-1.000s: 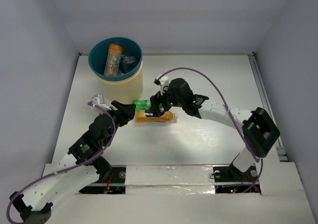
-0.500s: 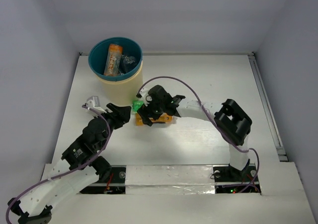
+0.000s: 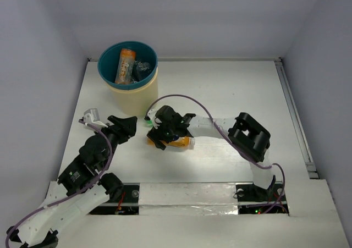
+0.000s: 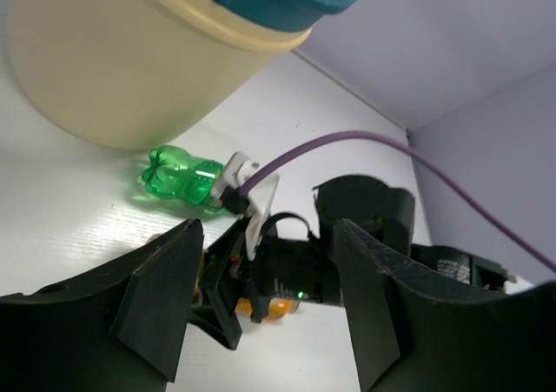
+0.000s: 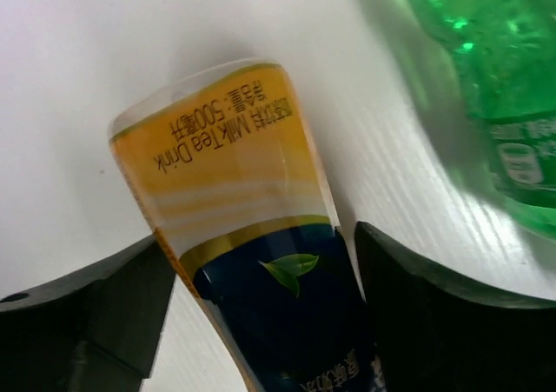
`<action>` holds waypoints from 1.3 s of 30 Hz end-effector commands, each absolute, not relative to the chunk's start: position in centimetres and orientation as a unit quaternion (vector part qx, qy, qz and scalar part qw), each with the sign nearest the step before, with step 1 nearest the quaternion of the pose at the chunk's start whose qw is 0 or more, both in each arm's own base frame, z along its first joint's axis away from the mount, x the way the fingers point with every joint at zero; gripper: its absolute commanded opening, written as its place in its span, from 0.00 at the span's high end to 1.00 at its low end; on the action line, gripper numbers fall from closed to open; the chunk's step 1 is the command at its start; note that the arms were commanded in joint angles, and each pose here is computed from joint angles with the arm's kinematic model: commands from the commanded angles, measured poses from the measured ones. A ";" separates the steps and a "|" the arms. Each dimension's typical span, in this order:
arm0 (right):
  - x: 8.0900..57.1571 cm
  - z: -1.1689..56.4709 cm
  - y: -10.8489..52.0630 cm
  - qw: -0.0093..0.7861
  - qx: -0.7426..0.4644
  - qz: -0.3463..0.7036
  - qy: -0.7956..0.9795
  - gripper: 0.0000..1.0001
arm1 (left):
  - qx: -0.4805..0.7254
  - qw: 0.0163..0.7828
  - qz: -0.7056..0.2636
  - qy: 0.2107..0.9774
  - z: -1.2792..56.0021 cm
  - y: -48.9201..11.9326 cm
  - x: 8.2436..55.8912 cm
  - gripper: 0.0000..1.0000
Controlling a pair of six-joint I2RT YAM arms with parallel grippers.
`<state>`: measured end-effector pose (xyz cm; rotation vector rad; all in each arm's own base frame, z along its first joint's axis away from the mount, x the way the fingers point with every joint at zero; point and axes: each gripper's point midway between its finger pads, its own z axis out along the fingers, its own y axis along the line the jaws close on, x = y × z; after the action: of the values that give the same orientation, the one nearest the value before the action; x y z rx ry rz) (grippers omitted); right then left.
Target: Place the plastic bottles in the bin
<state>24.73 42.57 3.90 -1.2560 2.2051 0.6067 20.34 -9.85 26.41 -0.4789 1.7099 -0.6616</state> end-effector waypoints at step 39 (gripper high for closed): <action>45.9 50.7 49.0 0.726 -0.022 0.491 0.481 0.52 | -0.246 0.650 -0.300 0.654 31.7 -3.9 17.0 0.41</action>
<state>47.59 49.19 46.64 -0.1180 1.1706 0.9956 17.12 -3.97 31.21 -0.5577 1.5092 -0.6624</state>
